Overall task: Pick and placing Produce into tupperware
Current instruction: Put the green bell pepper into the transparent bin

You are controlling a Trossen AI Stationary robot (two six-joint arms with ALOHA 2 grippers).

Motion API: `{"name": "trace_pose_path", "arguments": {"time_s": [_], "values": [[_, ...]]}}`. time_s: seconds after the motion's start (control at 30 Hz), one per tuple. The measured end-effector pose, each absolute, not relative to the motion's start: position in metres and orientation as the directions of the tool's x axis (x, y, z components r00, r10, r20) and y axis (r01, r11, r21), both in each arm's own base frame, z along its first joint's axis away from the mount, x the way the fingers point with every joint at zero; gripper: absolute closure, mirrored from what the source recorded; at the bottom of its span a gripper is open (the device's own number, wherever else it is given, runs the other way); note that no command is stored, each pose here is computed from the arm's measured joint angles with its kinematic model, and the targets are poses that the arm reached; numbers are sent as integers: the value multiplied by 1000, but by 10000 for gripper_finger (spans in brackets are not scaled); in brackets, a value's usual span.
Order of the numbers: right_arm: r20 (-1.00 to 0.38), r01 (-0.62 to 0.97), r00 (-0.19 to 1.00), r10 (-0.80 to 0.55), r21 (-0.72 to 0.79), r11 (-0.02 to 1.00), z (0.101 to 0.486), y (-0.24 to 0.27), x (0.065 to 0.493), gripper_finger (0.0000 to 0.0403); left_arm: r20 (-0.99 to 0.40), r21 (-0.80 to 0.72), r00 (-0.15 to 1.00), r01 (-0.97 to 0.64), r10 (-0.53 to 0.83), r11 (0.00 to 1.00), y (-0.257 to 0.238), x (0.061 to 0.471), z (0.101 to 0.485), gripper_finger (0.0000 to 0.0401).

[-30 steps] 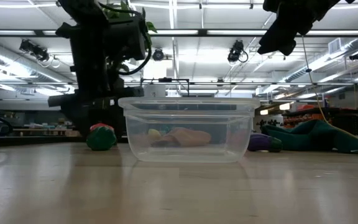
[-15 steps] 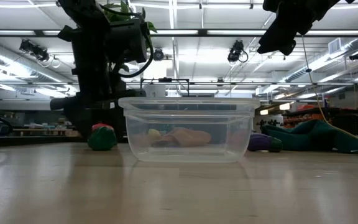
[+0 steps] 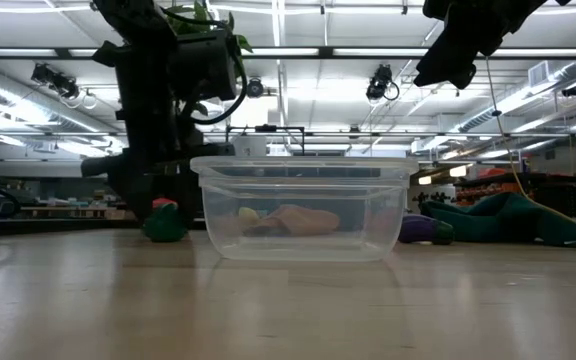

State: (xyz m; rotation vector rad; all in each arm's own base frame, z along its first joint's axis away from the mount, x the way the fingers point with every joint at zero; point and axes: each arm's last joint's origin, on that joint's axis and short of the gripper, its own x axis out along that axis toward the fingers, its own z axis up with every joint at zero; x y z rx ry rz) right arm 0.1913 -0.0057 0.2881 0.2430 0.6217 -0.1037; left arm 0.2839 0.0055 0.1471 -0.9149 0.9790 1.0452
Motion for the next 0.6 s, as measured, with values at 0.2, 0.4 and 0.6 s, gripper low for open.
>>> {"name": "trace_pose_path", "arguments": {"time_s": [0.2, 0.4, 0.6], "values": [[-588, 169, 809, -23, 194, 966, 288, -6, 191, 308, -942, -142, 212, -954, 259, 263, 5, 286, 149, 134], [-588, 169, 808, -23, 194, 966, 288, -6, 191, 308, -934, -165, 249, -937, 257, 307, 6, 295, 160, 152], [-589, 169, 808, -23, 194, 966, 288, -6, 191, 308, -921, -180, 282, -920, 268, 347, 12, 304, 173, 147]]}}
